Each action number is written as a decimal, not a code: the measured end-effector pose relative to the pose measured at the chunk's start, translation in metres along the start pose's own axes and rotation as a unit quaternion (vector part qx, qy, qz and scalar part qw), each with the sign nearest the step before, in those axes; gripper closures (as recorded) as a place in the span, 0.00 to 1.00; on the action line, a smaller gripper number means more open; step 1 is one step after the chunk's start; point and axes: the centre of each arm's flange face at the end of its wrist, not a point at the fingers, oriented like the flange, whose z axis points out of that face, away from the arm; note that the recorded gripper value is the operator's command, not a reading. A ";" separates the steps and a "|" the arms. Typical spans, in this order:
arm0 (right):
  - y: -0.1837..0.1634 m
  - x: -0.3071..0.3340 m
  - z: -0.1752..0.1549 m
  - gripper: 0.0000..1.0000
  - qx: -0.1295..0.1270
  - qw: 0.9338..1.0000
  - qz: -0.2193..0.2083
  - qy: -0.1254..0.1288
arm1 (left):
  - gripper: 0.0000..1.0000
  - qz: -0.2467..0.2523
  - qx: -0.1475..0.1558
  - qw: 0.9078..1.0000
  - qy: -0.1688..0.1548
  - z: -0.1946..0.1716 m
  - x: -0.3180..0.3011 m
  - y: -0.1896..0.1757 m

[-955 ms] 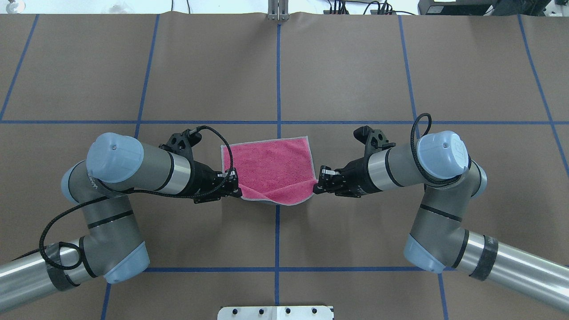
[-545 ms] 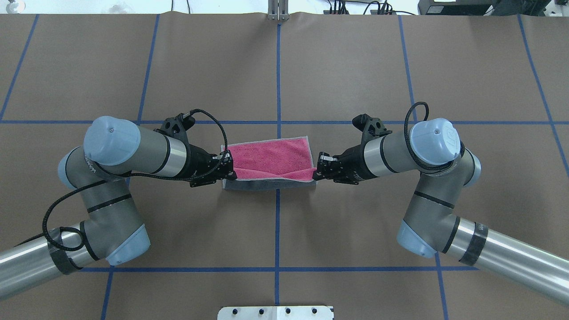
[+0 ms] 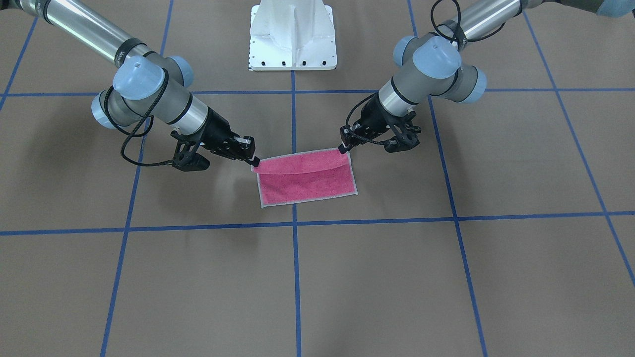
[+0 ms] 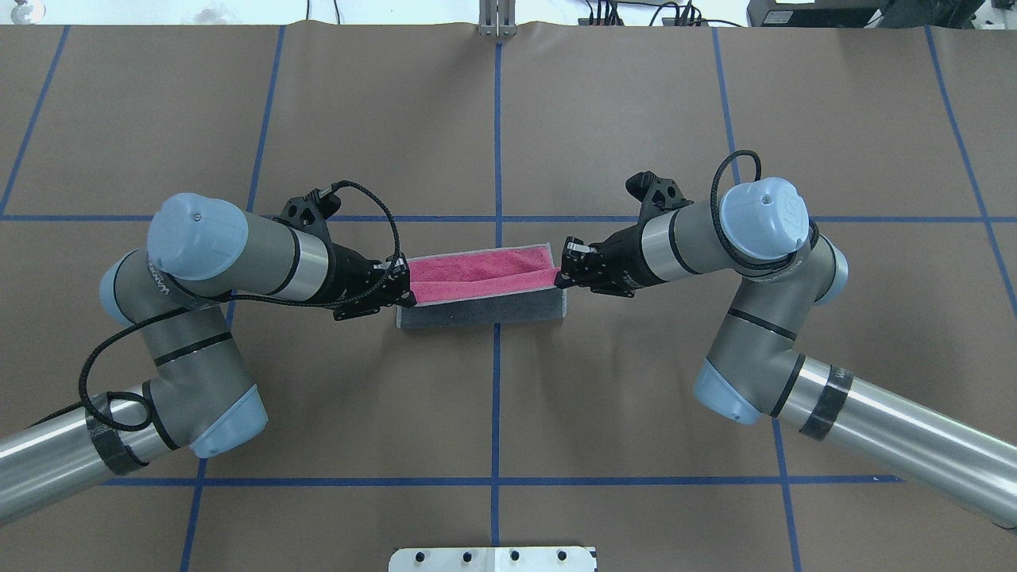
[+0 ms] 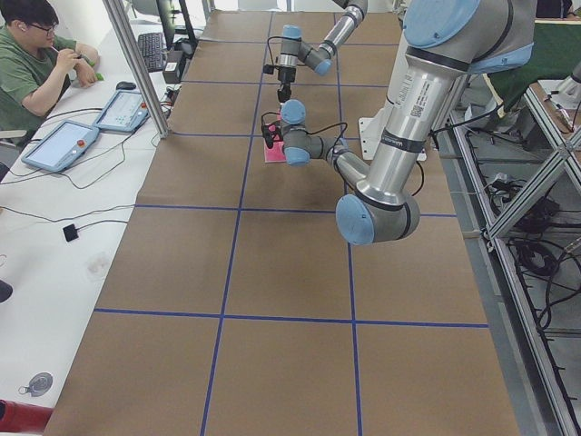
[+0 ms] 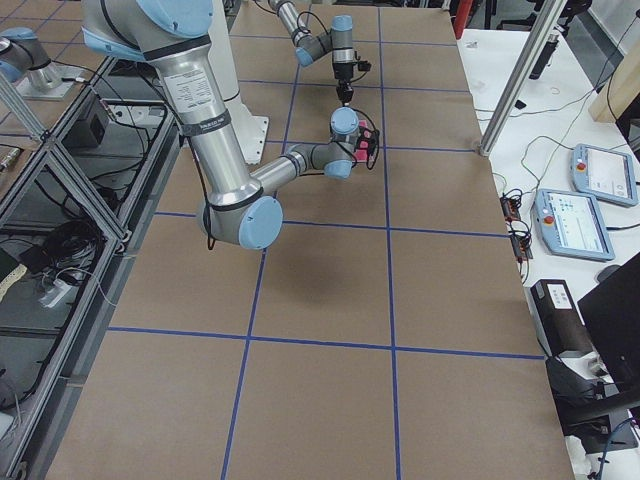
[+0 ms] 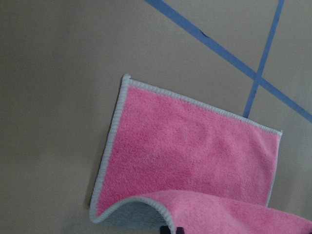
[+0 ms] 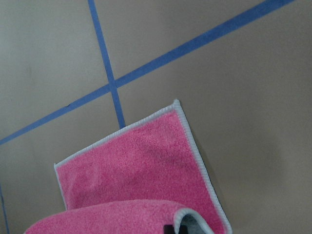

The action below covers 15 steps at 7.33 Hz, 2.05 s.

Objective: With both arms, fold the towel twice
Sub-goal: 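Lift both towel edges and bring the grippers toward each other, then hold the towel up with both grippers and lay it down folded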

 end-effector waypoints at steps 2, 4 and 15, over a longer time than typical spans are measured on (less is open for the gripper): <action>-0.009 -0.011 0.011 1.00 0.005 1.000 0.000 0.001 | 1.00 -0.002 0.001 1.000 -0.002 0.000 -0.003 -0.002; -0.015 -0.016 0.020 1.00 0.012 1.000 0.002 0.004 | 1.00 -0.005 0.003 1.000 -0.007 0.002 -0.008 -0.005; -0.026 -0.012 0.025 1.00 0.024 1.000 0.006 0.010 | 1.00 -0.017 0.019 1.000 -0.017 0.013 -0.008 -0.028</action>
